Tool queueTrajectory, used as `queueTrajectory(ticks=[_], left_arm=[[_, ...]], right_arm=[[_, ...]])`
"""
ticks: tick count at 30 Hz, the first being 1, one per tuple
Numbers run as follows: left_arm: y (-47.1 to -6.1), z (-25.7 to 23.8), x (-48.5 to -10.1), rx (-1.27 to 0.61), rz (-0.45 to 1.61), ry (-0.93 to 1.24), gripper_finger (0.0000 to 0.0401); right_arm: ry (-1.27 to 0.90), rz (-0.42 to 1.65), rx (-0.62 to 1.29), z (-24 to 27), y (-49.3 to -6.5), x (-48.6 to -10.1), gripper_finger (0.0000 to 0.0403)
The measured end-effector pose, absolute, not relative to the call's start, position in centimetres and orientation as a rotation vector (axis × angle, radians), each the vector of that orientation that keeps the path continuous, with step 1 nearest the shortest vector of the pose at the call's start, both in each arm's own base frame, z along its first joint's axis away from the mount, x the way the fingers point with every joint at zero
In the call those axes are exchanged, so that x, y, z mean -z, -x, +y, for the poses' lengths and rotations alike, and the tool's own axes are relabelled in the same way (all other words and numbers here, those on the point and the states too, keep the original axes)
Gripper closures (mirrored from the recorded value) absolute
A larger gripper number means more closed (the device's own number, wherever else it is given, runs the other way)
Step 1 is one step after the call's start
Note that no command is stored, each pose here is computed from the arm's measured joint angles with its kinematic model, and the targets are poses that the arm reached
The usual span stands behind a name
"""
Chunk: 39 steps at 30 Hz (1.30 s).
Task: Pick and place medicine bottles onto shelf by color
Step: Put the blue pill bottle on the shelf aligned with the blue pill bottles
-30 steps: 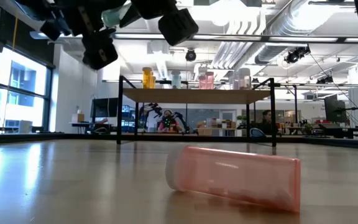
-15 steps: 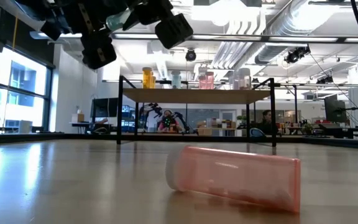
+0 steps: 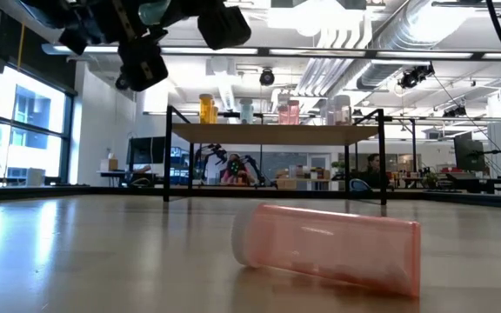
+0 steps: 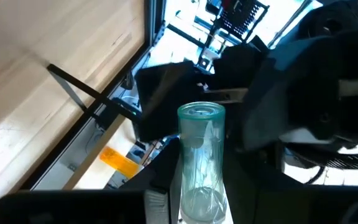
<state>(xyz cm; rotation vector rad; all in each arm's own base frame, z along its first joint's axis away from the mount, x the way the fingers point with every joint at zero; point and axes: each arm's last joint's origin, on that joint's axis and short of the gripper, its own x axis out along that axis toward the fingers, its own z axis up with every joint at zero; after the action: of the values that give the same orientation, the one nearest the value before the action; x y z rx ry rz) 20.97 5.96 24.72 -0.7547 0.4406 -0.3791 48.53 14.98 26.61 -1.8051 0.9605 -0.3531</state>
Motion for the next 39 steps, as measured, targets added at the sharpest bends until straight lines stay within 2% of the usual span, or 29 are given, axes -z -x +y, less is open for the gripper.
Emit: queueTrajectory(ticks=[20,32,39], left_arm=[[-21.04,5.96,-24.94,0.407,0.428,0.764,0.0205],[-21.04,5.97,-24.87,0.406,0.427,0.743,0.0292],[-21.04,5.97,-24.9,0.408,0.423,0.737,0.0308]], right_arm=[[1.815,0.959,0.329,14.75,-48.61,-26.58,0.0325],[1.824,0.968,0.33,14.78,-48.56,-26.59,0.0325],[1.887,0.99,0.301,14.78,-48.57,-26.6,0.0324]])
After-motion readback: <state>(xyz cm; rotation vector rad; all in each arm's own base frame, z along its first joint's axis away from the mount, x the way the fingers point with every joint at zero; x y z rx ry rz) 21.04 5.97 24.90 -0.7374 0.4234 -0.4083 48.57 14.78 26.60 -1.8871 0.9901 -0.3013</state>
